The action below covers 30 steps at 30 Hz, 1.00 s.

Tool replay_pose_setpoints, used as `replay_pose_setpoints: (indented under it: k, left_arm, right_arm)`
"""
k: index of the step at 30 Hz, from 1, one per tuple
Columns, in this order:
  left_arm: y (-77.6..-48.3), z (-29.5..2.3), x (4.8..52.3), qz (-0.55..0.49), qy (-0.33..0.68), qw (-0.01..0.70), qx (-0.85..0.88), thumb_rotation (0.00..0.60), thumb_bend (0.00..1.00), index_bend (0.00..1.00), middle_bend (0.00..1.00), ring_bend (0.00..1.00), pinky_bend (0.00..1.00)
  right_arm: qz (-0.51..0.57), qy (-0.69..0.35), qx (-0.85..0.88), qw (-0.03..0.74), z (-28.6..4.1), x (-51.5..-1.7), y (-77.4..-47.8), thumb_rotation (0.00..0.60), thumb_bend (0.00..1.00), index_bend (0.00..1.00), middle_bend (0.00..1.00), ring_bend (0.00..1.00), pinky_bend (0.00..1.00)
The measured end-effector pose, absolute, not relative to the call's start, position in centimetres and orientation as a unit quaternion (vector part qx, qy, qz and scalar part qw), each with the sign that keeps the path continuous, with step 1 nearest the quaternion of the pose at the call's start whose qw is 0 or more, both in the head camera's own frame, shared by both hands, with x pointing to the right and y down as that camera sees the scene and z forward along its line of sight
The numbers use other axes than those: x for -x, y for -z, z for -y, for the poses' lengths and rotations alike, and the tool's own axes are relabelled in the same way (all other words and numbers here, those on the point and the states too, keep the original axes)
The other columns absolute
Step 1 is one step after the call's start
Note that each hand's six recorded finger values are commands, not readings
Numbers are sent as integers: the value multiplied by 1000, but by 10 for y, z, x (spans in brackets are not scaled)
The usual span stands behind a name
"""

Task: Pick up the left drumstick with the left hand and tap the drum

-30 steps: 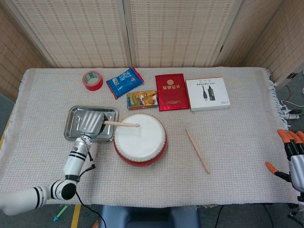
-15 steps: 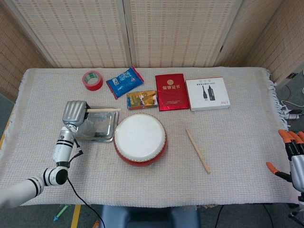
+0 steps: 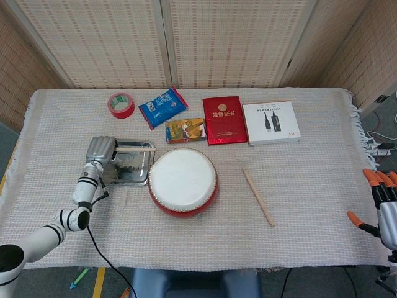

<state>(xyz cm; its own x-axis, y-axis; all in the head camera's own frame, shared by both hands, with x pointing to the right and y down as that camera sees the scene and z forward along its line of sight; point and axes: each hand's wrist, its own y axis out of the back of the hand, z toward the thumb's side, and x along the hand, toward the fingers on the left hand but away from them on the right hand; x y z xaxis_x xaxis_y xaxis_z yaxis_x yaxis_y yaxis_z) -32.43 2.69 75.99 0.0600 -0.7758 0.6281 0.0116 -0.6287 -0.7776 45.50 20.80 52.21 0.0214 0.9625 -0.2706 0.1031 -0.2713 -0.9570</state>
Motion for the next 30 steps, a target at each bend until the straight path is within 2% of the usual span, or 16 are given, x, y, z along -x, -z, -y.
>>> replay_pose_setpoints:
  k: [3, 6, 9, 14, 18, 20, 23, 26, 30]
  left_arm:
    - [-764, -25, 321, -286, 623, 317, 655, 600, 620, 980, 1000, 966, 1000]
    - [-768, -25, 318, -280, 626, 312, 658, 600, 568, 888, 958, 888, 996]
    - [-770, -26, 315, -270, 629, 312, 659, 600, 512, 743, 800, 732, 928]
    - [-768, -28, 308, -262, 625, 320, 662, 600, 464, 529, 518, 466, 702]
    - [-767, -29, 304, -262, 622, 312, 668, 600, 441, 369, 359, 325, 566]
    - [-767, -31, 302, -258, 622, 311, 670, 600, 426, 265, 265, 237, 461]
    - [-767, -33, 302, -255, 624, 307, 672, 600, 404, 146, 171, 132, 318]
    - [-769, -35, 302, -252, 627, 298, 674, 600, 380, 40, 81, 50, 224]
    - [-771, -37, 303, -249, 631, 282, 679, 600, 346, 0, 4, 0, 137]
  right_arm:
    - [450, -536, 591, 401, -208, -455, -522, 600, 155, 0, 115, 0, 69]
    - [451, -537, 589, 400, -208, -456, -522, 600, 156, 0, 115, 0, 69]
    - [452, -538, 589, 400, -208, -456, -522, 600, 155, 0, 115, 0, 69]
    - [450, -539, 590, 399, -207, -456, -524, 600, 155, 0, 115, 0, 69]
    - [451, -537, 591, 399, -206, -456, -524, 600, 155, 0, 115, 0, 69]
    - [451, -538, 590, 399, -207, -457, -524, 600, 155, 0, 115, 0, 69]
    - [453, -538, 589, 399, -207, -458, -523, 600, 155, 0, 115, 0, 69]
    - [453, -538, 588, 400, -208, -458, -523, 600, 156, 0, 115, 0, 69]
    - [454, -538, 587, 400, -208, -459, -522, 600, 155, 0, 115, 0, 69]
